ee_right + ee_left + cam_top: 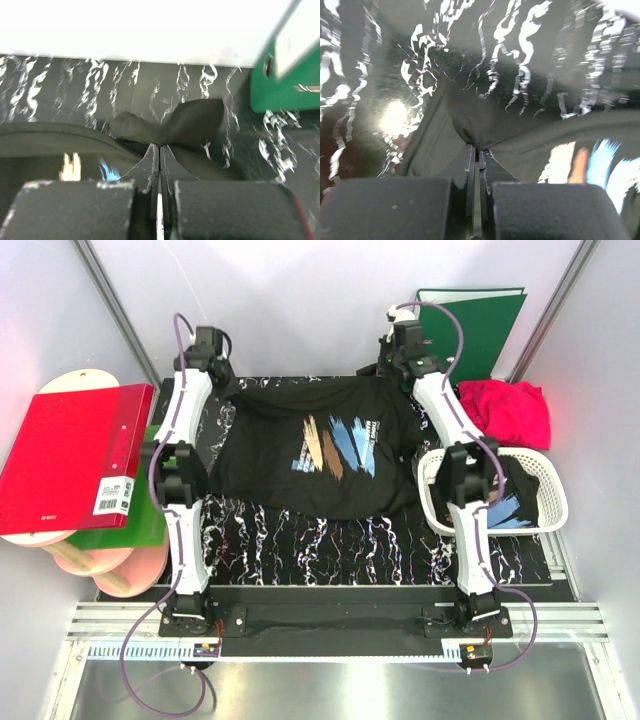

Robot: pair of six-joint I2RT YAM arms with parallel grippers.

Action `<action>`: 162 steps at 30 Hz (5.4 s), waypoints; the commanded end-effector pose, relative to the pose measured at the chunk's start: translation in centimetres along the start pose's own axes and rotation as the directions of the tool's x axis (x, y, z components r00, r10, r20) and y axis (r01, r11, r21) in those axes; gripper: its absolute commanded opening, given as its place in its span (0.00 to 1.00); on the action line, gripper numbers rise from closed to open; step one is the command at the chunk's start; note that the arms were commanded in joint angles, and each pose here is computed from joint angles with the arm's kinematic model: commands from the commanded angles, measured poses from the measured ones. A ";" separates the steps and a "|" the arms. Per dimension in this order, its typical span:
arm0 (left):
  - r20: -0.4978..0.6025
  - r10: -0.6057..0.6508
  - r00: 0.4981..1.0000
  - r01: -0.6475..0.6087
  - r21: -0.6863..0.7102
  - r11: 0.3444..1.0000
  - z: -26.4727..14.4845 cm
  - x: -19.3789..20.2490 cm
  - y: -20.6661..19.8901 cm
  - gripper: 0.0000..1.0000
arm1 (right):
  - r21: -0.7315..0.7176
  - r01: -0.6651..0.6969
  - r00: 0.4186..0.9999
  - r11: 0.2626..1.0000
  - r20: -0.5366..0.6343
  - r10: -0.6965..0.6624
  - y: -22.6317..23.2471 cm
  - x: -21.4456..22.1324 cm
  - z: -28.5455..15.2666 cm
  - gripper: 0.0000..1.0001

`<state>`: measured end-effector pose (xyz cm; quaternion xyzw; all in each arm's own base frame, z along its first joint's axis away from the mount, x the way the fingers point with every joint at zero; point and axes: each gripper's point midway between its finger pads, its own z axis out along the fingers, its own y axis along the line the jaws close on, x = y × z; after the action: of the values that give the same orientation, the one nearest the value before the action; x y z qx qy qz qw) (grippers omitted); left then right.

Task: Fold and stack the t-shirts
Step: Flatten out the tshirt, then grap the side of the flattened tshirt furthest away from the robot with both arms

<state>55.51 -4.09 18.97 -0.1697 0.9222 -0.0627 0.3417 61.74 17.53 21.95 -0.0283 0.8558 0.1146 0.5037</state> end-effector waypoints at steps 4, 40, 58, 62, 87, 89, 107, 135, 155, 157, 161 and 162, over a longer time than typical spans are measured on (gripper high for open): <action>-0.035 -0.079 0.996 0.082 0.091 0.992 5.1 -0.4 0.4 0.06 | 0.097 -0.038 0.990 0.995 0.136 0.025 -1.9 -2.0 5.5 0.07; -0.260 -0.007 0.966 0.046 0.142 0.989 2.2 8.7 -1.8 0.99 | 0.006 -0.126 0.946 0.992 -0.302 0.122 1.9 11.0 -5.4 1.00; -0.293 -0.155 0.944 0.180 0.060 0.982 8.2 8.9 -1.0 0.93 | 0.063 -0.150 0.965 0.987 -0.205 0.160 -0.5 6.7 0.0 1.00; -0.285 -0.166 0.944 0.183 0.034 0.983 7.6 8.6 0.1 0.93 | 0.055 -0.215 0.967 0.975 -0.126 0.221 -2.0 4.8 4.5 0.99; -0.393 -0.197 0.898 0.228 0.033 0.973 8.5 12.1 2.1 0.00 | 0.073 -0.272 0.961 0.959 0.062 0.268 -4.8 3.3 10.1 0.87; -0.403 -0.195 0.894 0.222 0.022 0.975 8.3 12.5 2.3 0.00 | 0.087 -0.281 0.958 0.956 0.078 0.275 -5.6 1.7 8.4 0.88; -0.505 -0.152 0.850 0.172 -0.007 0.985 6.9 17.3 3.0 0.00 | -0.166 -0.545 0.830 0.822 0.030 0.556 -4.2 0.3 10.0 0.82; -0.523 -0.103 0.846 0.151 0.050 0.987 6.9 17.6 1.5 0.00 | -0.164 -0.457 0.880 0.874 -0.229 0.417 3.0 9.5 10.6 0.25; -0.492 -0.115 0.863 0.131 -0.001 0.991 5.9 16.4 2.3 0.00 | -0.168 -0.375 0.919 0.912 -0.194 0.343 4.0 3.1 1.6 0.00; -0.482 -0.122 0.868 0.132 -0.013 0.991 5.7 16.0 2.3 0.00 | -0.163 -0.375 0.918 0.913 -0.202 0.341 3.7 3.2 0.7 0.00; -0.462 -0.146 0.875 0.147 -0.033 0.989 5.6 15.2 2.8 0.00 | -0.141 -0.374 0.904 0.916 -0.278 0.326 3.5 5.4 -1.7 0.00; -0.454 -0.150 0.878 0.153 -0.031 0.988 5.6 14.8 2.8 0.00 | -0.132 -0.379 0.895 0.916 -0.304 0.327 3.4 6.3 -2.0 0.00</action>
<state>46.69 -7.78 2.28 -0.2110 0.9645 -0.1396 0.0763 58.84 21.70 16.71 0.0786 0.8859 0.2864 0.3564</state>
